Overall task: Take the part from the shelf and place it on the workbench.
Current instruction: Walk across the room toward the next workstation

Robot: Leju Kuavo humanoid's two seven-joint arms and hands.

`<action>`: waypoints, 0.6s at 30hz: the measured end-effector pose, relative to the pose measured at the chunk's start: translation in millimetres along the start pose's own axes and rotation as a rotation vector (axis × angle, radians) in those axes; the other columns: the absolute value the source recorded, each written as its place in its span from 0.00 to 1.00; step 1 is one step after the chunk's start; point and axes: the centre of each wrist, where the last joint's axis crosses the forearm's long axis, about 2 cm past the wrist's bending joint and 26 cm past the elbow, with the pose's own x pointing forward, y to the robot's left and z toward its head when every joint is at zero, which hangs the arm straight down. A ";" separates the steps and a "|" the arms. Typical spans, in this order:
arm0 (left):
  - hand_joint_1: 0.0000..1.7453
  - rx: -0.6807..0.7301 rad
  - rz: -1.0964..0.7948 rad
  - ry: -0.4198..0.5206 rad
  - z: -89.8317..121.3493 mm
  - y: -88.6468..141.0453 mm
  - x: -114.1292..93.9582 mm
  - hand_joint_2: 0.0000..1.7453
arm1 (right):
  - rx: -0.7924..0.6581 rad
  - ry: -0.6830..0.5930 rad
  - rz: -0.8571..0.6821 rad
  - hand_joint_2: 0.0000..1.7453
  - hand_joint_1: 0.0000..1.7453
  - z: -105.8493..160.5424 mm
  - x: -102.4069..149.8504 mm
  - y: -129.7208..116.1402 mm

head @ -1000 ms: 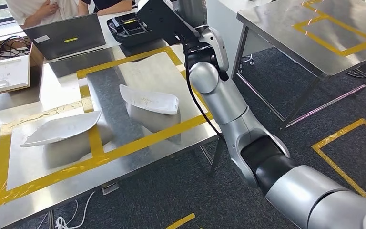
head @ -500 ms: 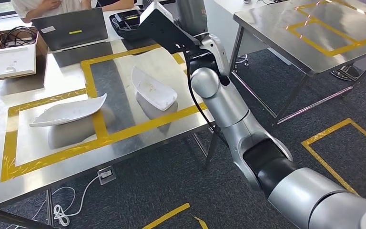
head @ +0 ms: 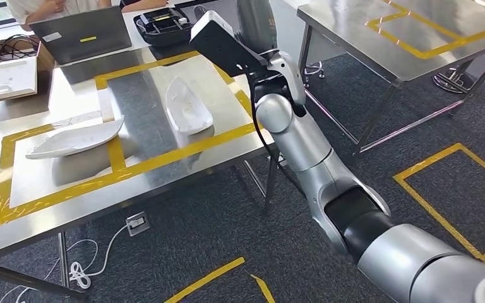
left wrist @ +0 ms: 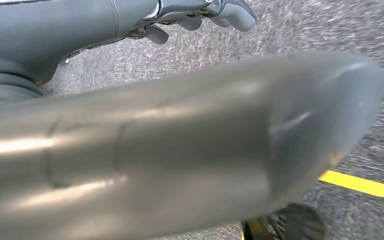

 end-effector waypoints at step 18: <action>0.00 -0.016 0.002 0.019 0.2 -2.7 -4.9 0.00 | -0.148 0.398 0.284 0.00 0.00 52.6 -112.1 -126.2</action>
